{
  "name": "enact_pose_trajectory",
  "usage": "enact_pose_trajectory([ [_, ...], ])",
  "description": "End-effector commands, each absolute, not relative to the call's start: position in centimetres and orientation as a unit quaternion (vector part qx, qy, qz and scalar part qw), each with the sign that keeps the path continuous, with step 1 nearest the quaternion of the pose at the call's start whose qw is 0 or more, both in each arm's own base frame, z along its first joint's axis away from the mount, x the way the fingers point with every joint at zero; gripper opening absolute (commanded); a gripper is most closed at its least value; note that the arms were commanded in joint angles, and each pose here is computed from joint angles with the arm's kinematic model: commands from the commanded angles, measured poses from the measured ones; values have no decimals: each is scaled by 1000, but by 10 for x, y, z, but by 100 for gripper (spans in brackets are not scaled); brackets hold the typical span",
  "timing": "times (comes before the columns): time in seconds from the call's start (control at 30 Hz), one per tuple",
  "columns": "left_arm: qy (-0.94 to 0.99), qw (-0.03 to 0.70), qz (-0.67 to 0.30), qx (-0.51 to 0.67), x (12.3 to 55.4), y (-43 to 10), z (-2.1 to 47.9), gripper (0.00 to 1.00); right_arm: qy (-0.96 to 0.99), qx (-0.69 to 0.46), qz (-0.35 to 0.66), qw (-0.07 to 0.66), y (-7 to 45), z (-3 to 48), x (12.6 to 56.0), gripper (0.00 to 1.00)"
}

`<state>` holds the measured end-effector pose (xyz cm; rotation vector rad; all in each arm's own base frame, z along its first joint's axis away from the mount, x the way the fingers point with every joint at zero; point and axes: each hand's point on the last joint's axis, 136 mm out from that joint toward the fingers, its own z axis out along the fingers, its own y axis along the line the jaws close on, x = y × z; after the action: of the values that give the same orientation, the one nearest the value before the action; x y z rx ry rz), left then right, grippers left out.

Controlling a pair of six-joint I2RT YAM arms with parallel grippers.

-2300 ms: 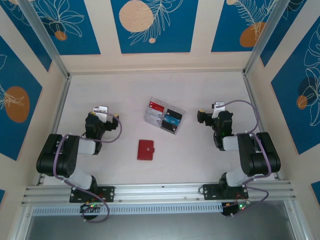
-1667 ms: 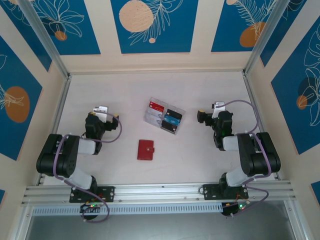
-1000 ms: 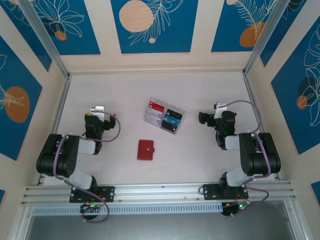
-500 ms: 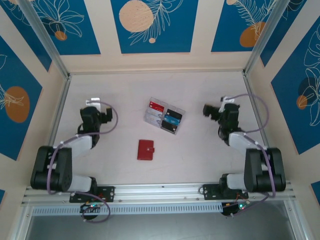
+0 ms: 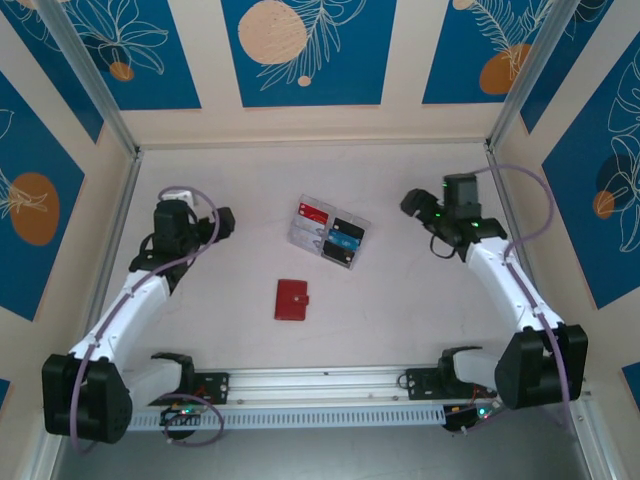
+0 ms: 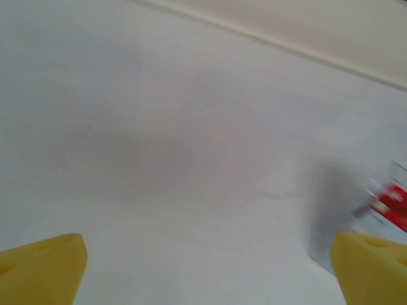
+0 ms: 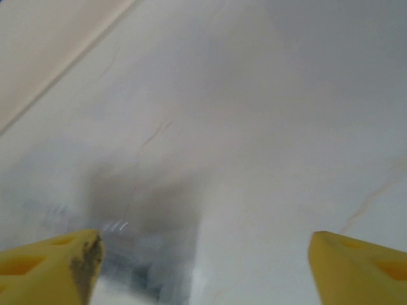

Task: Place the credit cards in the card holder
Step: Move the storage box to the center of the table.

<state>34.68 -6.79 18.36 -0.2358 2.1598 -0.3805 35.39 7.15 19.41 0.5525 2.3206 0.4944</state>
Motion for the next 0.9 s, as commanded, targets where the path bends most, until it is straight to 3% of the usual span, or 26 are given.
enact_pose_trajectory([
  [0.0,894,365,-253,-61,311,-122,157,85,927,99,209,297,136,194,329,75],
  [0.2,907,291,-304,-36,274,-162,115,56,932,-56,273,230,250,179,298,61],
  [0.27,909,275,-311,-39,263,-164,104,52,934,-90,286,195,279,167,292,54],
  [0.53,915,272,-291,-61,224,-143,85,48,947,-161,254,118,364,101,296,27],
  [0.87,915,286,-277,-60,203,-128,89,48,965,-153,179,120,391,54,335,22],
])
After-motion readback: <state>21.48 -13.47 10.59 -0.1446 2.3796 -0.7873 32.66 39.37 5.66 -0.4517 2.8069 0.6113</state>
